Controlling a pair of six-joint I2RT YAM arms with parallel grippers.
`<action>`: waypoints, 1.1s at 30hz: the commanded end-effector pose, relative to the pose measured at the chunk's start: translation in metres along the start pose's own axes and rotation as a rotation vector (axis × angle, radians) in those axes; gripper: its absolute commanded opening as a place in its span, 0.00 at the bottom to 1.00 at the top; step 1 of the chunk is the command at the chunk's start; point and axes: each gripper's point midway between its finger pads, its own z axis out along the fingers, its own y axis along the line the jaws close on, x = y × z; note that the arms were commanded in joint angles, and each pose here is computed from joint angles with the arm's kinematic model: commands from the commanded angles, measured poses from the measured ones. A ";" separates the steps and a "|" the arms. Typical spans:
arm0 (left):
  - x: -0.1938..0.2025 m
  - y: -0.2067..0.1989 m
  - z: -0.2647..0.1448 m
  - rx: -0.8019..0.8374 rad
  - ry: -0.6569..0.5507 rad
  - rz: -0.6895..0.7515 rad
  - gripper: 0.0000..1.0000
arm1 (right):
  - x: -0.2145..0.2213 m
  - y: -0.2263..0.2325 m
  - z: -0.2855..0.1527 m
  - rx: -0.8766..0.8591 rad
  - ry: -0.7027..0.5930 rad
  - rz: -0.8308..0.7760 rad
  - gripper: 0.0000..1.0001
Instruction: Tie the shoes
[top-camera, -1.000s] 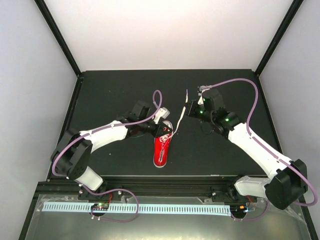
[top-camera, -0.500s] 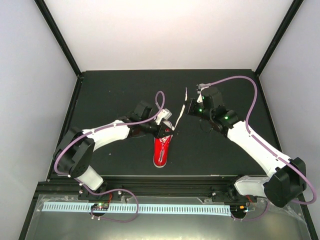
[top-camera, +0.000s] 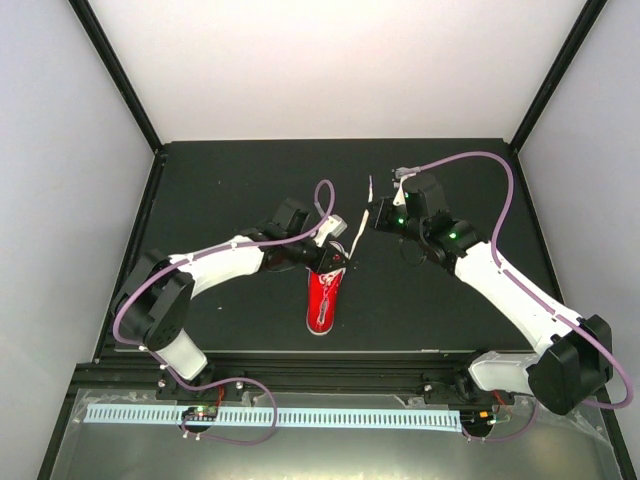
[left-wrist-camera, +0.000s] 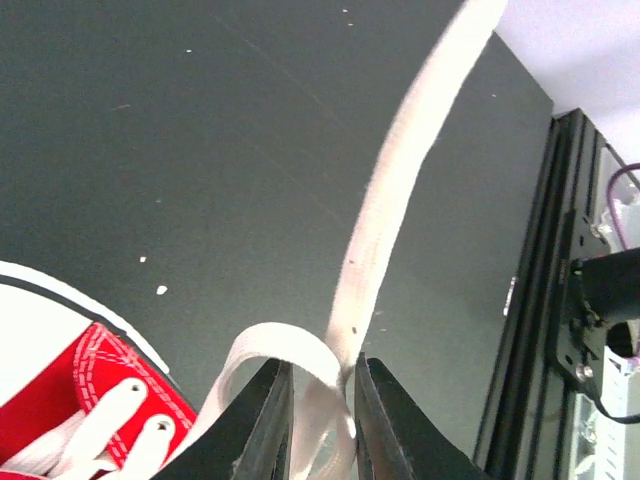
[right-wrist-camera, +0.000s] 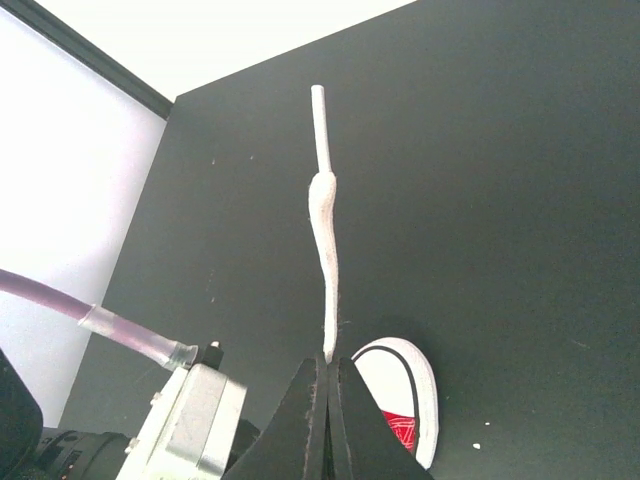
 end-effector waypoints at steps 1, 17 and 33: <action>-0.011 0.006 0.002 -0.050 -0.003 0.029 0.20 | -0.014 0.013 -0.011 -0.043 -0.039 -0.019 0.02; -0.018 0.004 0.008 -0.043 0.004 0.046 0.33 | -0.006 0.017 -0.004 -0.069 0.003 -0.011 0.02; -0.019 -0.004 0.013 -0.026 -0.003 0.066 0.35 | -0.004 0.015 -0.001 -0.065 0.011 -0.005 0.02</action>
